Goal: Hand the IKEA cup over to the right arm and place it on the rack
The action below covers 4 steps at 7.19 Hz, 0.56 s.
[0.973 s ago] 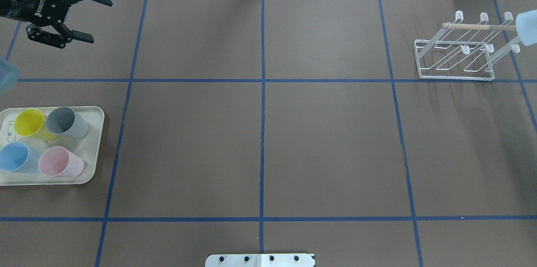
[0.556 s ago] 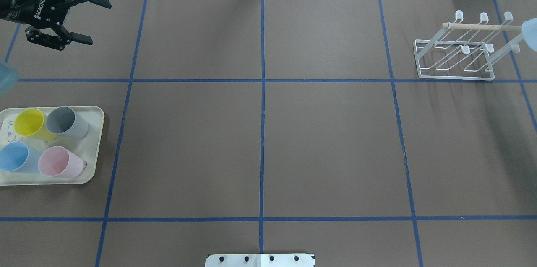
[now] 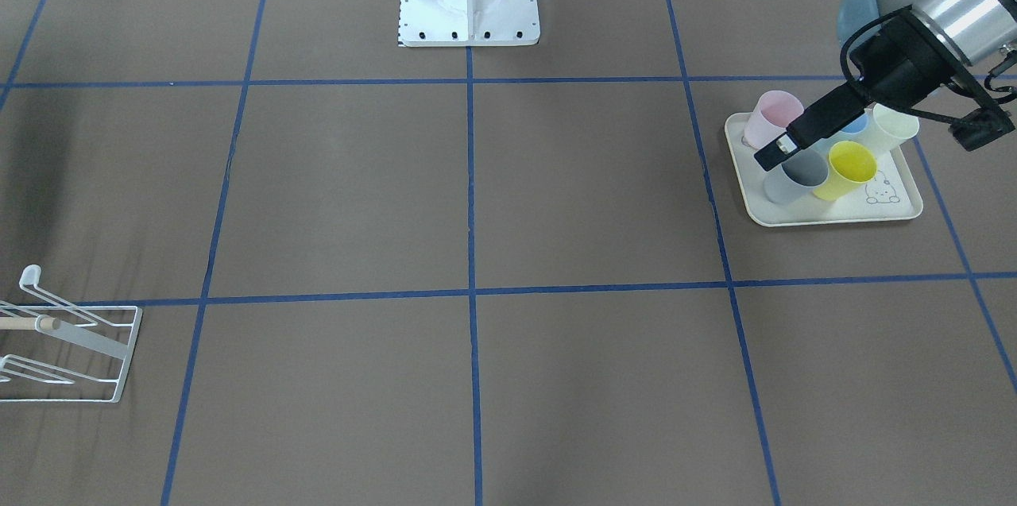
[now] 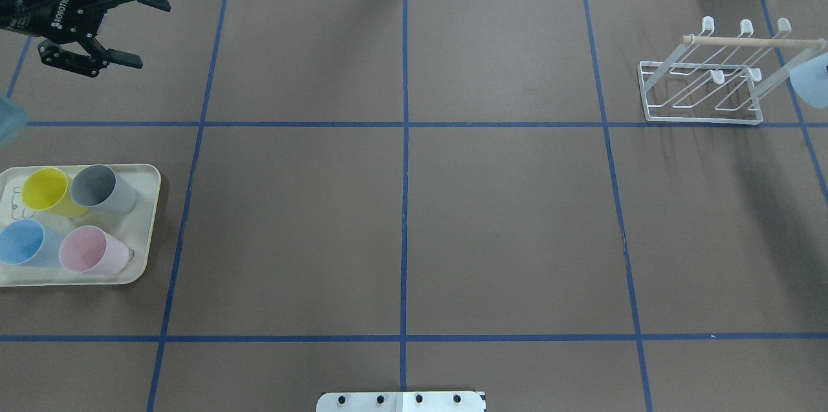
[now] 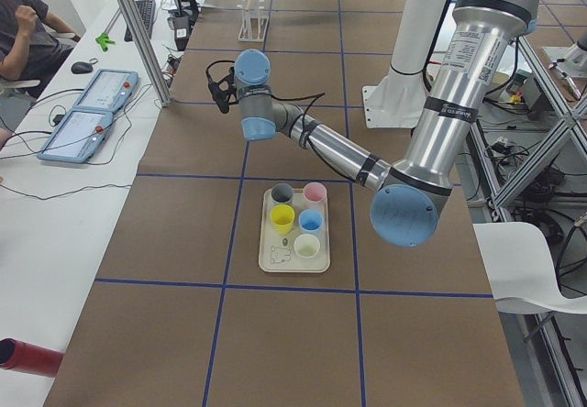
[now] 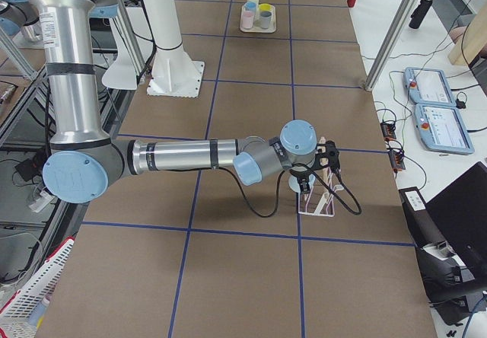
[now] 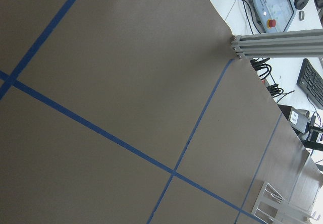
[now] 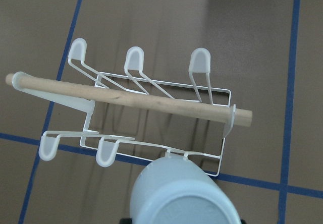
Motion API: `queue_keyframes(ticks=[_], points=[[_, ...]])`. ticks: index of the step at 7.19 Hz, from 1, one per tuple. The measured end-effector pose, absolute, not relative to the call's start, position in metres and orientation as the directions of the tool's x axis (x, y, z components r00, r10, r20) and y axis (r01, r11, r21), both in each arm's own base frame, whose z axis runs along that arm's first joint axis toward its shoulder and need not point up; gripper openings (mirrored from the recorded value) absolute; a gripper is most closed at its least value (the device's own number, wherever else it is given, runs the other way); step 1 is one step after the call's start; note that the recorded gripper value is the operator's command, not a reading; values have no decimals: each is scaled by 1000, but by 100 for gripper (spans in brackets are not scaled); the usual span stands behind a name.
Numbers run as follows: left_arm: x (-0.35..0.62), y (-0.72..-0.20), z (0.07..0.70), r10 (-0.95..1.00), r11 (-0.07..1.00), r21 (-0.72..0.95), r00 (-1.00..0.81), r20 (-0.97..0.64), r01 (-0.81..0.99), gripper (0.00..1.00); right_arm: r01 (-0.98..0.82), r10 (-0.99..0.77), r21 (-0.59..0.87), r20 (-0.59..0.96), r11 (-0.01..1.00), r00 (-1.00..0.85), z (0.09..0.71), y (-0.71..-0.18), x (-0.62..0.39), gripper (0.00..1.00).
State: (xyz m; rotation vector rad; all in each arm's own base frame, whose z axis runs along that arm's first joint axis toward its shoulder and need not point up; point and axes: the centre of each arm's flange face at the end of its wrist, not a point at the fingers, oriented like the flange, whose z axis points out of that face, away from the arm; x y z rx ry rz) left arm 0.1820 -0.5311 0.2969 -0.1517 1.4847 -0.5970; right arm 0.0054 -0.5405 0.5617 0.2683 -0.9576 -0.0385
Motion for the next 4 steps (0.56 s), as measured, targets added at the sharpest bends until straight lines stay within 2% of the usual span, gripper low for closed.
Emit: queue_keyframes(ticks=[4], points=[[181,-530,298,-465,845,-453,-28,-885,283,100,-70,-157,248,780,966,606,545,-559,0,18]])
